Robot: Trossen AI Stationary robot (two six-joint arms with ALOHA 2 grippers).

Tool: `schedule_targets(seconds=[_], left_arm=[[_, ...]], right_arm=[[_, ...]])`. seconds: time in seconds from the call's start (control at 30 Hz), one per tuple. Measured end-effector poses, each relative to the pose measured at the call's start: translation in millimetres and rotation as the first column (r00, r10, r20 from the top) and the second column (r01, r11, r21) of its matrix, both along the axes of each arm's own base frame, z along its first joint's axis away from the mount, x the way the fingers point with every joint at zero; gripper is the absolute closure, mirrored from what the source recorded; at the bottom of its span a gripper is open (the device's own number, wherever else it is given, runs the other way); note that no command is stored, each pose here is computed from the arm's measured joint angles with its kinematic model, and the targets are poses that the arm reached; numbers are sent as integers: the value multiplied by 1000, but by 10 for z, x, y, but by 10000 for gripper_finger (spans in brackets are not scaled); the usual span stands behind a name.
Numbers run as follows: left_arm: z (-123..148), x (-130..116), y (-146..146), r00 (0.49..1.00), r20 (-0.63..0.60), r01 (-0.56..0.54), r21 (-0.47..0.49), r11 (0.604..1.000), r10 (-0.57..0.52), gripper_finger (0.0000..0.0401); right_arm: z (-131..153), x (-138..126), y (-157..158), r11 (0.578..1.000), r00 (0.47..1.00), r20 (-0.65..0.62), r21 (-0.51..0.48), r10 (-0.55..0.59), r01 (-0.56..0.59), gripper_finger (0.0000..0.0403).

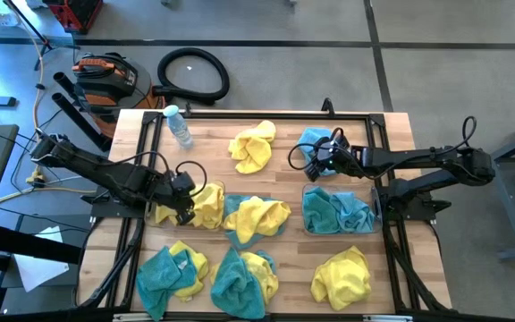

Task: Sort microfiber towel by color & place in baskets
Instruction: Put the yellow microfiber cloth into the left transparent bin, then put the blue microfiber cloth into the right transparent bin

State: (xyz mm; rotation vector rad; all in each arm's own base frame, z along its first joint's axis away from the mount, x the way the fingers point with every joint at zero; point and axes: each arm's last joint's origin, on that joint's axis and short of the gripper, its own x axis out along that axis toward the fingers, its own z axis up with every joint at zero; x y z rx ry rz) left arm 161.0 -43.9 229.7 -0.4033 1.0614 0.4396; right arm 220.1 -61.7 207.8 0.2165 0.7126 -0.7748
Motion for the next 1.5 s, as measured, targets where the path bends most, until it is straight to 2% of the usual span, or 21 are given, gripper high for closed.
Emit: schedule_targets(seconds=[0.17, 0.27, 0.37, 0.5, 0.63, 0.7, 0.9, 1.13, 1.27, 1.4, 1.5], left_arm=[[-8, -21, 7, 1000, -25, 7, 12, 1000, -7, 291], [3, -23, 17, 999, -17, 46, 69, 997, -45, 291], [28, -30, 40, 999, 9, 45, 144, 989, -47, 291], [55, -60, 63, 996, 60, 60, 192, 980, -72, 291], [17, -93, 79, 980, 153, 93, 221, 971, -128, 291], [0, -113, 88, 965, 212, 102, 233, 967, -152, 291], [40, -162, 120, 898, 390, 83, 307, 948, -205, 291], [125, -150, 134, 822, 512, 35, 390, 920, -248, 291], [144, -98, 116, 763, 577, 25, 422, 906, -290, 291], [156, -74, 109, 726, 614, 12, 441, 898, -311, 291], [173, -69, 107, 714, 629, 4, 436, 900, -308, 291]], right_arm=[[4, -3, -9, 1000, 1000, 3, -14, -26, 26, 281], [12, 4, -30, 997, 998, 11, -53, -62, 62, 281], [11, 33, -85, 994, 995, 39, -66, -89, 91, 281], [-45, 80, -204, 990, 992, 40, -78, -116, 119, 281], [-152, 119, -378, 990, 990, 34, -31, -135, 136, 279], [-204, 128, -474, 989, 989, 18, 0, -145, 145, 276], [-261, 128, -754, 979, 978, -48, 13, -204, 204, 248], [-429, 98, -954, 954, 956, -133, 114, -261, 276, 196], [-603, 89, -1011, 944, 947, -200, 165, -253, 287, 178], [-786, 104, -1048, 934, 937, -249, 201, -243, 296, 182], [-879, 130, -1057, 930, 935, -272, 221, -229, 292, 215]])
